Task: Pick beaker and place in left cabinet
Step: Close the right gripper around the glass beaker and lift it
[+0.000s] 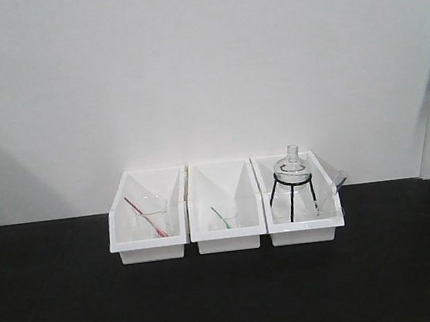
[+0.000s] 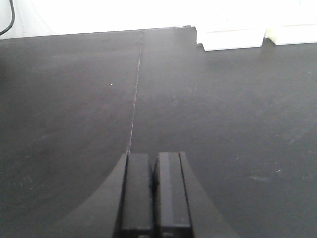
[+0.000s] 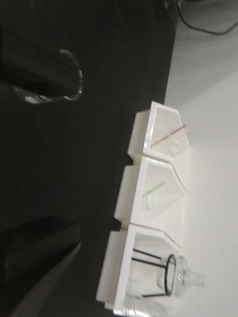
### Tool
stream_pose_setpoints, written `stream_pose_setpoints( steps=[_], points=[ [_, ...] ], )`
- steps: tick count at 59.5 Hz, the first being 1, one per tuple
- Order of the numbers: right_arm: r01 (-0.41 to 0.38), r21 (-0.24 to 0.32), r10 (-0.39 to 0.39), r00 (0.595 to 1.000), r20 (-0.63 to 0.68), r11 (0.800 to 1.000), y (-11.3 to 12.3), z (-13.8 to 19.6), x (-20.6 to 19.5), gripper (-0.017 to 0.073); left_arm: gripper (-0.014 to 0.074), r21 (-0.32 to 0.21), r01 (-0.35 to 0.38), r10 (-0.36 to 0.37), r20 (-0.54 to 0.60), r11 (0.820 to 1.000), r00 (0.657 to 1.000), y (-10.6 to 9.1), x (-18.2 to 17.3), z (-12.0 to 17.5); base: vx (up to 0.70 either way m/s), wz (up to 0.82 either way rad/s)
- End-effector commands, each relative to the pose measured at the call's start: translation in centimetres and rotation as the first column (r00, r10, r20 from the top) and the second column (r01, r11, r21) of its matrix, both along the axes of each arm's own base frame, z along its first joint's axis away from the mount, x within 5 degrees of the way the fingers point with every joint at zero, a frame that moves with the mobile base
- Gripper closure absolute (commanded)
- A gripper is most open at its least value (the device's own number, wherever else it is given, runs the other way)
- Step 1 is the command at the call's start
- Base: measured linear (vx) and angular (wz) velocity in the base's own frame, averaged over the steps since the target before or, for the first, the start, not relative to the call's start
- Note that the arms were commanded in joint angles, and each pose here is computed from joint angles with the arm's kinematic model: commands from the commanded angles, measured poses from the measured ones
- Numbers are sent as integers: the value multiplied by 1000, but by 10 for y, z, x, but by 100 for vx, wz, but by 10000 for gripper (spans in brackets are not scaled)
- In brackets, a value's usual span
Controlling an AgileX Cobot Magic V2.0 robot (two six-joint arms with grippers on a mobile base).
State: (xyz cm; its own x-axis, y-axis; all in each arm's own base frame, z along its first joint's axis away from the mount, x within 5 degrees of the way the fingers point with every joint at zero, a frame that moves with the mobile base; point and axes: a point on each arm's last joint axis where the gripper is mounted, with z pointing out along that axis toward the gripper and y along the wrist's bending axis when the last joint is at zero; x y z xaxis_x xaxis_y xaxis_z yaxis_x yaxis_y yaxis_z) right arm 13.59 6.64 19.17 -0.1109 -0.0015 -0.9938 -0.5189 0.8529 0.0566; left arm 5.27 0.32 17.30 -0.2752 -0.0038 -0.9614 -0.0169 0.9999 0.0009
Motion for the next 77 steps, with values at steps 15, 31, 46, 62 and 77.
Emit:
stream_pose_setpoints(
  steps=[15, 31, 46, 62, 77],
  points=[
    [-160, 125, 154, 987, 55, 979, 25, -19, 29, 16, 590, -4, 18, -17, 99, 1000, 995, -1, 1, 12, 0, 0],
    [-396, 52, 397, 918, -8, 917, 60, -49, 73, 16, 590, -4, 18, -17, 99, 1000, 995, -1, 1, 12, 0, 0],
    [-470, 51, 470, 883, 11, 881, 77, -59, 104, 16, 590, -4, 18, -17, 99, 1000, 995, -1, 1, 12, 0, 0],
    [-543, 78, 544, 839, 19, 836, 100, -65, 121, 16, 590, -4, 18, -17, 99, 1000, 995, -1, 1, 12, 0, 0],
    [-547, 96, 545, 837, 44, 832, 128, -74, 138, 21, 590, -4, 18, -17, 99, 1000, 995, -1, 1, 12, 0, 0]
  ],
)
